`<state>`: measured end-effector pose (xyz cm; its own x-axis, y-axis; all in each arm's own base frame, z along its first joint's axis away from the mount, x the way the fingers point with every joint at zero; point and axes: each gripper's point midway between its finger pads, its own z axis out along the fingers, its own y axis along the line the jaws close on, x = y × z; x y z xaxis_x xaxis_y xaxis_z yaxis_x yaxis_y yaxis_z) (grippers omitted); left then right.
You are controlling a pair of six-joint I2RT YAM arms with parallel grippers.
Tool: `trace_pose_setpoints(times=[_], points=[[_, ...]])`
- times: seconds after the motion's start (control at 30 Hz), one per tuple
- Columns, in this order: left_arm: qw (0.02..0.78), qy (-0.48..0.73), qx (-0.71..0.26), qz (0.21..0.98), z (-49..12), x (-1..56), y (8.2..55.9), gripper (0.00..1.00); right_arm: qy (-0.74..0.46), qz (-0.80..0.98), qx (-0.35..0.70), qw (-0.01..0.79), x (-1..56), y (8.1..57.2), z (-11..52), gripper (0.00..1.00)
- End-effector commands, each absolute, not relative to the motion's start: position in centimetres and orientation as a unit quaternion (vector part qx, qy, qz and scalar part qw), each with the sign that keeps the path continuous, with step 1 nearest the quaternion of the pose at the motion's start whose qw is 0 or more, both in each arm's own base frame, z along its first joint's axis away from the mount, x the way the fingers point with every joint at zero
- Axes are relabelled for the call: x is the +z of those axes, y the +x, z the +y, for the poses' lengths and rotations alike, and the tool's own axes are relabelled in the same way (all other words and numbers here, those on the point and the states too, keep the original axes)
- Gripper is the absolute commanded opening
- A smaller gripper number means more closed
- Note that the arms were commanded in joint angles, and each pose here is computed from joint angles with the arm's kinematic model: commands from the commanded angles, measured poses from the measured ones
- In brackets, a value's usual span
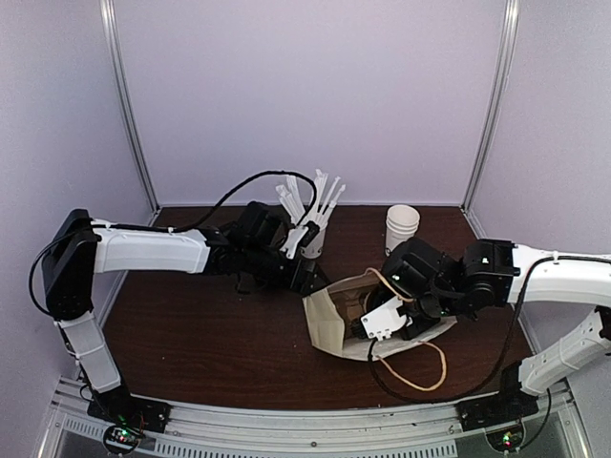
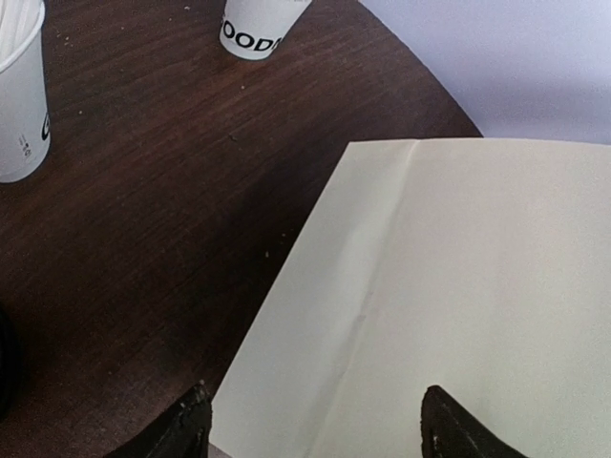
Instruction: Pack the takeout coffee
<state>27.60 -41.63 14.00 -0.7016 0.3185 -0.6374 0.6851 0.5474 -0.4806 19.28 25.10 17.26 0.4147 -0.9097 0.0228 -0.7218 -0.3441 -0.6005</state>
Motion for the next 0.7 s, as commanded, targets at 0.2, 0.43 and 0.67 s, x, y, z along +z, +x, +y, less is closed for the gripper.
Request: trace_pose_setpoints(times=[0.2, 0.43, 0.67], points=[[0.251, 0.331, -0.397, 0.818, -43.5, 14.7, 27.5, 0.75, -0.793, 0.521, -0.192, 0.251, 15.4, 21.2, 25.3, 0.59], [0.240, 0.334, -0.399, 0.819, -43.8, 13.8, 27.3, 0.75, -0.790, 0.523, -0.198, 0.252, 15.0, 22.3, 25.6, 0.59], [0.232, 0.336, -0.399, 0.821, -43.7, 13.4, 27.1, 0.75, -0.791, 0.523, -0.196, 0.250, 14.3, 22.9, 25.8, 0.59]])
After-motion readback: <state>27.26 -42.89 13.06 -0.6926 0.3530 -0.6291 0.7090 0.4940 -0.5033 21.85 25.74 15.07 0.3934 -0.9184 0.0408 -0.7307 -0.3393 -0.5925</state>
